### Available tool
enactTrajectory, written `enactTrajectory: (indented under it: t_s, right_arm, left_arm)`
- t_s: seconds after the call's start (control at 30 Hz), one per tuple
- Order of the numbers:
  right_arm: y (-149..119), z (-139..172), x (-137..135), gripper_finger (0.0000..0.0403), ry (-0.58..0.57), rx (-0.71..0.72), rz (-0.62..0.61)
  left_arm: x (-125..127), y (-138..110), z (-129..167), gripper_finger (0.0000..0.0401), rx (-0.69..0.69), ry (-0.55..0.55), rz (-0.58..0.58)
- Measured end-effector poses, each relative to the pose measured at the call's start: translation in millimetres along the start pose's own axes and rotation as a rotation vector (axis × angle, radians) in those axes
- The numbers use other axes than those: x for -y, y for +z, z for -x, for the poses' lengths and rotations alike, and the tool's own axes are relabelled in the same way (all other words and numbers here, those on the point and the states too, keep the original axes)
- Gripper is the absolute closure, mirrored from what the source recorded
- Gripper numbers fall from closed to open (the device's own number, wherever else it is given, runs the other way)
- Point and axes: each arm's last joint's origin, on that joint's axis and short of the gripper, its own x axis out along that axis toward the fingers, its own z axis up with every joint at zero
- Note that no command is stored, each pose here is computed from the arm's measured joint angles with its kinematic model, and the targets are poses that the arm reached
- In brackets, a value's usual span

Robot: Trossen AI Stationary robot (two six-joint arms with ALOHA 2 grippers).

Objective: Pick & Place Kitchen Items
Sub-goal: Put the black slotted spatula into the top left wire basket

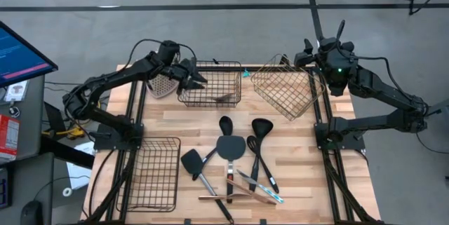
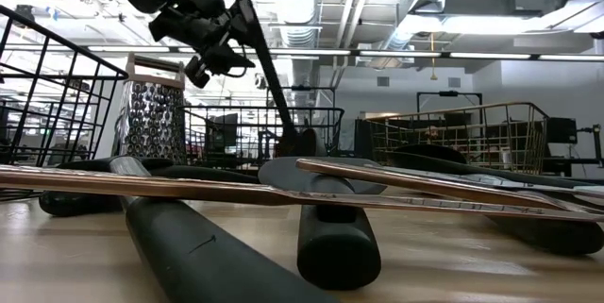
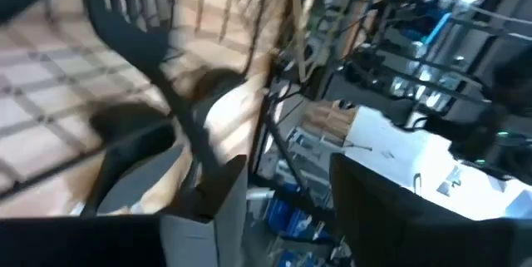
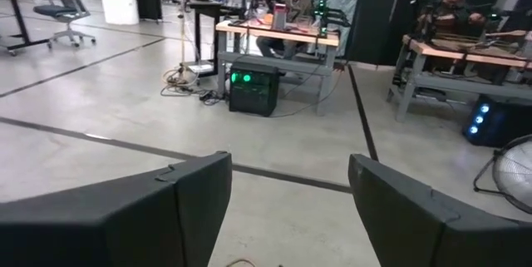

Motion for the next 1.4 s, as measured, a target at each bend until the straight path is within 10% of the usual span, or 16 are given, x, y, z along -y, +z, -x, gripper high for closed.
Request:
enactTrajectory:
  t_s: [0.23, 0.43, 0.67, 0.83, 1.0, 1.4]
  right_arm:
    - [-1.2, -1.9, -4.4, 0.0163, 0.052, -0.012, 0.010]
    - [-6.9, -1.1, -14.7, 0.0163, 0.352, -0.058, 0.173]
    - [-17.6, -2.8, -24.6, 0.0163, 0.503, -0.142, 0.239]
    - [-21.9, -6.7, -31.4, 0.0163, 0.502, -0.167, 0.266]
    - [-25.1, -9.4, -37.8, 0.0163, 0.529, -0.190, 0.269]
    - [-27.9, -12.0, -43.0, 0.0163, 0.545, -0.215, 0.260]
  left_arm:
    - [12.6, 17.9, 22.2, 0.0210, 0.080, -0.138, -0.103]
    - [31.9, 4.3, 53.9, 0.0223, -0.025, -0.274, -0.296]
    - [67.5, -92.0, 72.5, 0.0260, -0.126, -0.451, -0.897]
    - [77.4, -161.4, 76.5, 0.0274, 0.175, -0.553, -1.471]
    - [69.4, -189.3, 57.6, 0.0267, 0.385, -0.361, -1.793]
    - [30.9, -180.8, -31.4, 0.0148, 0.076, 0.036, -1.961]
